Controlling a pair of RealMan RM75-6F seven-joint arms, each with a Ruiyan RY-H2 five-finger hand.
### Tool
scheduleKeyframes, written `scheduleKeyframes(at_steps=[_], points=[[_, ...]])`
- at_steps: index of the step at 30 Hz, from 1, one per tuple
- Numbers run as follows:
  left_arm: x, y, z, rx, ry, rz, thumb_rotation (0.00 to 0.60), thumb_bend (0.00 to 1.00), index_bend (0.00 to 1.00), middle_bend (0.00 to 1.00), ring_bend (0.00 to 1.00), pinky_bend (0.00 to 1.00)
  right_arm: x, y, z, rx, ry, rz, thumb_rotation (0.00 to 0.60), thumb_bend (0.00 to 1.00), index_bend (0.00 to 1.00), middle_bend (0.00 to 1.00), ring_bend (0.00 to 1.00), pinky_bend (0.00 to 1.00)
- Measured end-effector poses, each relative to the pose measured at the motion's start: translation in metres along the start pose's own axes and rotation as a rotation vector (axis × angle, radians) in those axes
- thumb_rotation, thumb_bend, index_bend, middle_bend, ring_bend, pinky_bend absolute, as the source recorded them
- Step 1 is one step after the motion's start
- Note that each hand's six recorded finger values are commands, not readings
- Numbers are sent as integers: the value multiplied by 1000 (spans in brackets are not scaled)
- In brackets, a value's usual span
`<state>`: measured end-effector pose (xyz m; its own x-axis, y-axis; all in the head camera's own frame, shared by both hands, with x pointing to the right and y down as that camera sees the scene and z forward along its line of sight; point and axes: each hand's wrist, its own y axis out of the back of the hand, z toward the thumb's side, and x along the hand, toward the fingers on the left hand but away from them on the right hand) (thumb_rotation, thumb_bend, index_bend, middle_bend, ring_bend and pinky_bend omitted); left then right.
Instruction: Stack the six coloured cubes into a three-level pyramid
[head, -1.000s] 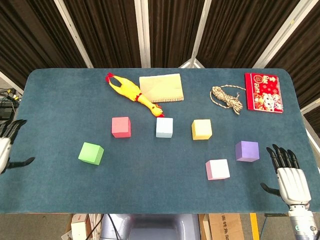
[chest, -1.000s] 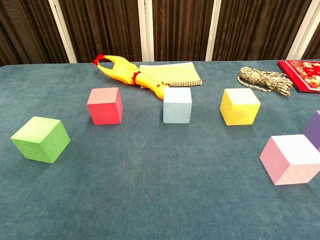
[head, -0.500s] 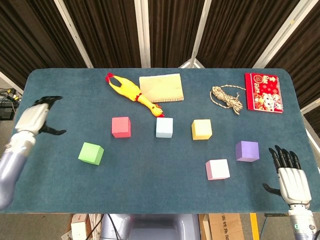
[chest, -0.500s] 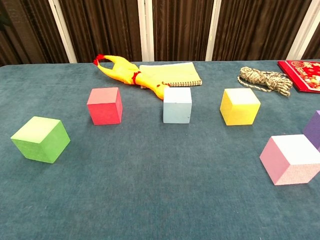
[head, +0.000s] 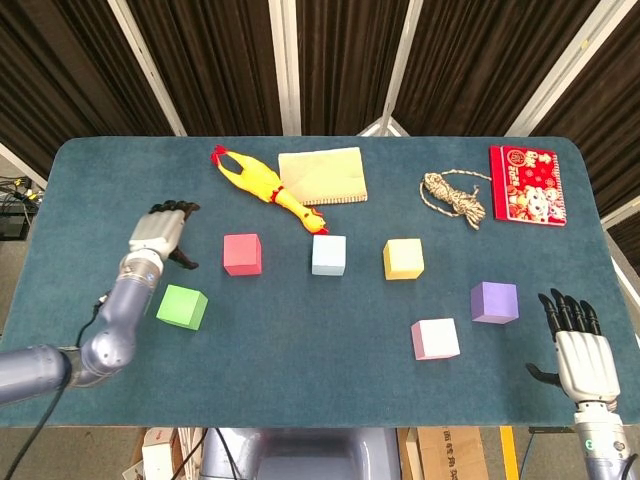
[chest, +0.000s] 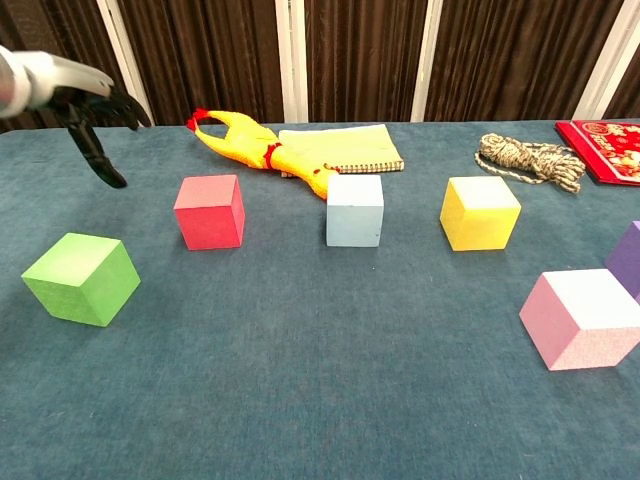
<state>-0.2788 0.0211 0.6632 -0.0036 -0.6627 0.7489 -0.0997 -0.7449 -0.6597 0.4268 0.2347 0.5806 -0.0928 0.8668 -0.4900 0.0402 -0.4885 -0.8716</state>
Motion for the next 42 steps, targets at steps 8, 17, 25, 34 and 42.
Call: scheduleKeyframes(at_steps=[8,17,25,34,42], points=[[13,-23,26,46,-16,1,600,48,192,147,0,0,-2,0,-2,-2,-2,1,600,132,69,0,31,11],[20,-37,47,49,-22,12,600,55,203,168,0,0,-3,2,-4,-6,-8,-6,600,132,69,0,31,11],[26,-48,61,37,-33,6,600,181,229,190,0,0,-3,3,-6,-11,-12,-13,600,132,69,0,31,11],[28,-53,74,14,-44,13,600,217,273,234,0,0,-4,4,-7,-14,-13,-15,600,132,69,0,31,11],[28,-52,83,20,-53,31,600,244,285,254,0,0,-5,4,-7,-13,-14,-17,600,132,69,0,31,11]])
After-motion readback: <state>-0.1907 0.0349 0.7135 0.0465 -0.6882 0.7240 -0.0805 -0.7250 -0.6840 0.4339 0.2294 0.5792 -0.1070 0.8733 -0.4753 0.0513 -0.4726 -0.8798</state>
